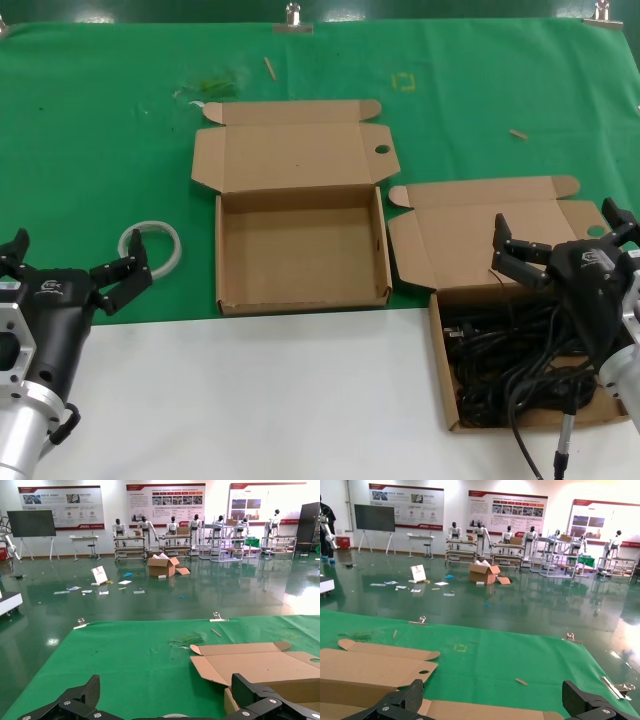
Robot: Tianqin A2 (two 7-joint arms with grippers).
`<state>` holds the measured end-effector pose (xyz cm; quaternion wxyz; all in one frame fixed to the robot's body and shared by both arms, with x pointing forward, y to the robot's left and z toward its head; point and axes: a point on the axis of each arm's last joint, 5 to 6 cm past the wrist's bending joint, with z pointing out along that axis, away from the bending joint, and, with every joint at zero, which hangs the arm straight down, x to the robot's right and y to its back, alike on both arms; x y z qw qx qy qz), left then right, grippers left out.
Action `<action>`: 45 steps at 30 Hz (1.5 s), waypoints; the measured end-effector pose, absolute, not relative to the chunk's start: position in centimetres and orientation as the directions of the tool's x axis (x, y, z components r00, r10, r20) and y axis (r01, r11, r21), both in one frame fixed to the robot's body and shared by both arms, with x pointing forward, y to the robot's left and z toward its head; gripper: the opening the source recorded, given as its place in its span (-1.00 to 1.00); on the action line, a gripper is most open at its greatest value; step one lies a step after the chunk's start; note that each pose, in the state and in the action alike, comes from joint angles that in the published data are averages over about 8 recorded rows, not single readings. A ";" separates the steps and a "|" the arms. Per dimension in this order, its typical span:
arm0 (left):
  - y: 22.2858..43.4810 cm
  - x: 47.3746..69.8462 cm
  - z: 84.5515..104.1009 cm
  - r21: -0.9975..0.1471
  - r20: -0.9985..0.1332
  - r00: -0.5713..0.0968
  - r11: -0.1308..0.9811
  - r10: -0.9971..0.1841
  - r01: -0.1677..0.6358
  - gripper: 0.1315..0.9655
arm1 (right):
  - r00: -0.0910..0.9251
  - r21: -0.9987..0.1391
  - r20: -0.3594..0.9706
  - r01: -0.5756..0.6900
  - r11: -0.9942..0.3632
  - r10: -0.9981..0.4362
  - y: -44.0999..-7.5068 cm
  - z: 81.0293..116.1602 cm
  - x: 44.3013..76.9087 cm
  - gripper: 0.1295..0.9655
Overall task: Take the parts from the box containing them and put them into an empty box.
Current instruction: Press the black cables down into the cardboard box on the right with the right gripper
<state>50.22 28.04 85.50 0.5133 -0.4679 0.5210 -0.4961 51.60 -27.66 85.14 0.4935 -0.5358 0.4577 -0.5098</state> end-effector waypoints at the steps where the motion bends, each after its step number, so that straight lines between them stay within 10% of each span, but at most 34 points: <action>1: 28.0 50.2 85.5 -0.997 -0.071 -0.035 0.070 -0.997 0.022 0.93 | 0.061 -0.995 0.095 0.013 -0.094 -0.994 -27.7 85.1 51.6 1.00; 22: 28.0 50.2 85.5 -0.997 -0.071 -0.035 0.070 -0.997 0.022 0.24 | 0.113 -0.988 0.153 -0.019 -0.156 -0.982 -28.2 85.0 51.4 1.00; 45: 28.0 50.2 85.5 -0.997 -0.071 -0.035 0.070 -0.997 0.022 -0.73 | 0.572 -0.816 0.535 0.158 -0.557 -0.622 -34.9 90.7 56.4 1.00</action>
